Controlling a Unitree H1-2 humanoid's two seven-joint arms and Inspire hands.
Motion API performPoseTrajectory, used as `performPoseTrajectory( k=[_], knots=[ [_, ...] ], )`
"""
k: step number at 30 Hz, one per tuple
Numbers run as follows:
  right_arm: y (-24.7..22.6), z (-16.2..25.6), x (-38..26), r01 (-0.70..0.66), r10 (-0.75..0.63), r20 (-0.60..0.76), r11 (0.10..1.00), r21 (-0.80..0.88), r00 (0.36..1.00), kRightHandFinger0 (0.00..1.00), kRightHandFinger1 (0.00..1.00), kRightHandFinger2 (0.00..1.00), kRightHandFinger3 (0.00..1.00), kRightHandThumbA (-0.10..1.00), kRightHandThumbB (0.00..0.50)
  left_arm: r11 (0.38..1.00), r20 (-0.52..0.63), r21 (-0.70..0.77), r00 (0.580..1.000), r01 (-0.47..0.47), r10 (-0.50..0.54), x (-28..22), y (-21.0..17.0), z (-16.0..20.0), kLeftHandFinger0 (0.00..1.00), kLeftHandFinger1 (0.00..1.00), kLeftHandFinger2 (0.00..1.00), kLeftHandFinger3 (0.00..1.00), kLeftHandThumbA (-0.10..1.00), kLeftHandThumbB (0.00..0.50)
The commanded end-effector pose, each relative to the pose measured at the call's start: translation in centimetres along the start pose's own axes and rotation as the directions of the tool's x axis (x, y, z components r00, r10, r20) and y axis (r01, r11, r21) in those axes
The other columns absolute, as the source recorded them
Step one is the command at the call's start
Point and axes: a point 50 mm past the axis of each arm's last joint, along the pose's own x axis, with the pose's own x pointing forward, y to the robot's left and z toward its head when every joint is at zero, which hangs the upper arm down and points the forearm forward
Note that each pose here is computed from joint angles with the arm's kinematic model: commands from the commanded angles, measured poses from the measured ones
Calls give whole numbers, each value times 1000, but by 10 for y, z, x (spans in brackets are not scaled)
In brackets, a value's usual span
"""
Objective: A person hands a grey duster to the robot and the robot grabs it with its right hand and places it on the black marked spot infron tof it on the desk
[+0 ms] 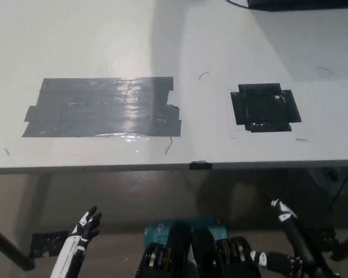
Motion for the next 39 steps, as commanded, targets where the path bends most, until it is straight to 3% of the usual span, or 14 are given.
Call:
performPoseTrajectory(
  k=[1,8,12,27,32,33,34,39],
  knots=[
    [-34,54,0,218,-185,235,968,-125,954,1000,1000,1000,1000,1000,292,1000,66,20,998,7,-8,2,3,12,1000,1000,1000,1000,1000,174],
    [-68,124,23,371,-269,360,893,-254,894,1000,1000,1000,1000,1000,424,999,65,33,998,13,-15,3,3,13,1000,1000,1000,1000,1000,171],
    [-78,135,44,385,-269,358,871,-307,894,1000,1000,1000,1000,1000,441,1000,62,30,998,9,-11,2,4,13,1000,1000,1000,1000,1000,170],
    [-92,135,120,330,-236,250,821,-466,939,1000,1000,1000,1000,1000,383,1000,71,16,997,4,-5,6,5,14,1000,1000,1000,1000,1000,171],
    [-91,128,143,268,-202,183,820,-505,962,1000,1000,1000,1000,1000,402,1000,73,14,997,5,-6,9,6,16,1000,1000,1000,1000,1000,174],
    [-91,127,146,260,-198,175,822,-507,964,1000,1000,1000,1000,1000,383,1000,73,14,997,4,-5,9,6,16,1000,1000,1000,1000,1000,173],
    [-91,125,153,238,-187,149,822,-517,971,1000,1000,1000,1000,1000,415,1000,72,6,997,2,-3,9,5,16,1000,1000,1000,1000,1000,170],
    [-87,115,175,185,-163,89,824,-535,983,1000,1000,1000,1000,1000,429,1000,74,-1,997,6,-6,11,5,17,1000,1000,1000,1000,1000,150]
  ],
)
